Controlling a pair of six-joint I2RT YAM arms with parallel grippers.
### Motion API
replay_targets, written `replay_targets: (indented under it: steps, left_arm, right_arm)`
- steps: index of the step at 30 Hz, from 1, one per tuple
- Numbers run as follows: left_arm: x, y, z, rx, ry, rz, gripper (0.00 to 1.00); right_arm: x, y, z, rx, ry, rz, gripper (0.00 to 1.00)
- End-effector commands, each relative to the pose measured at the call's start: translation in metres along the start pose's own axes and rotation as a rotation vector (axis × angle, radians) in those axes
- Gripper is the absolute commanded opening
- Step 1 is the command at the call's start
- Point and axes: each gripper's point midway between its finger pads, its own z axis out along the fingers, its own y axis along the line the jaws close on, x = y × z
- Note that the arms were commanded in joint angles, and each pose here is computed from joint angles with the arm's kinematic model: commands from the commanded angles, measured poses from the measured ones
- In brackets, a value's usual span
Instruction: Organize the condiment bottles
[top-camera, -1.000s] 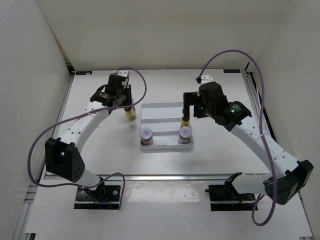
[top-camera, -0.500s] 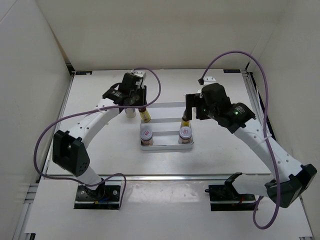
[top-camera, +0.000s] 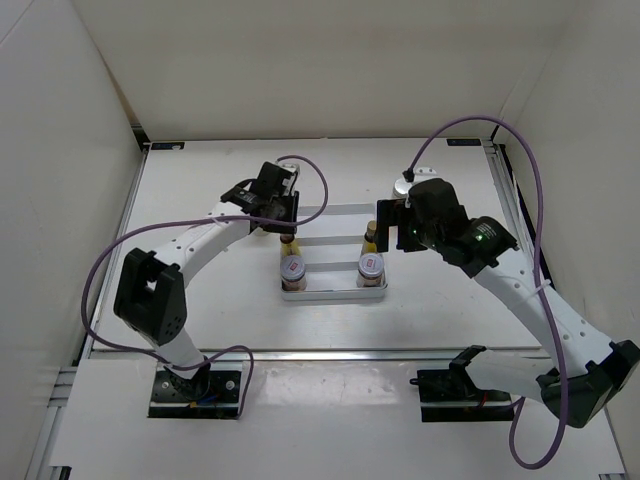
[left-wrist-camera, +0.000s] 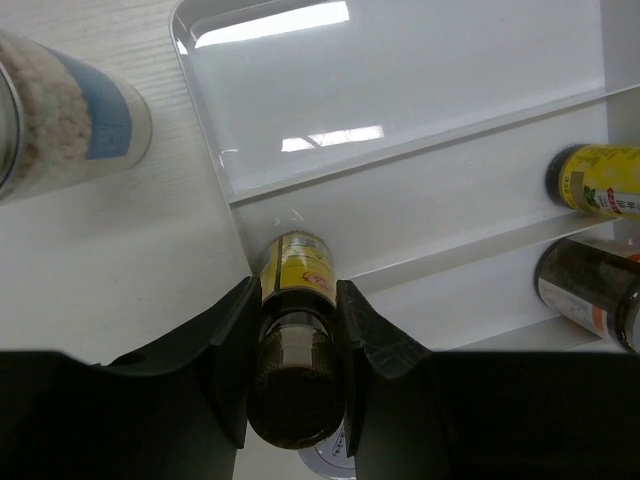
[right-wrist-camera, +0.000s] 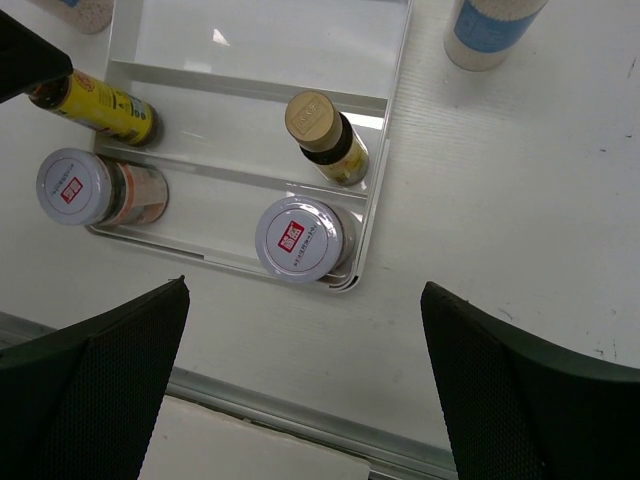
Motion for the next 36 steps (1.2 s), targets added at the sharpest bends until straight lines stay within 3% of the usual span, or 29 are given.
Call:
replay_targets:
  steps: [1,14,30,36]
  left_arm:
    - [-0.012,-0.013,0.001,0.042,-0.05,-0.013,0.11]
    - [0.001,-0.01,0.017,0.025,-0.001,-0.019,0.19]
    - [0.01,-0.048,0.014,0.097,0.016,0.008,0.16]
    - [0.016,-0.029,0.02,0.004,0.026,0.032,0.16]
  right_arm:
    - [-0.003,0.001,-0.004,-0.014,-0.02,0.012,1.0]
    - [-0.003,0.0,-0.004,-0.014,-0.02,-0.006,1.0]
    - [0.003,-0.002,0.0,-0.008,-0.003,-0.009,1.0]
    - [0.003,-0.002,0.0,-0.008,-0.003,-0.009,1.0]
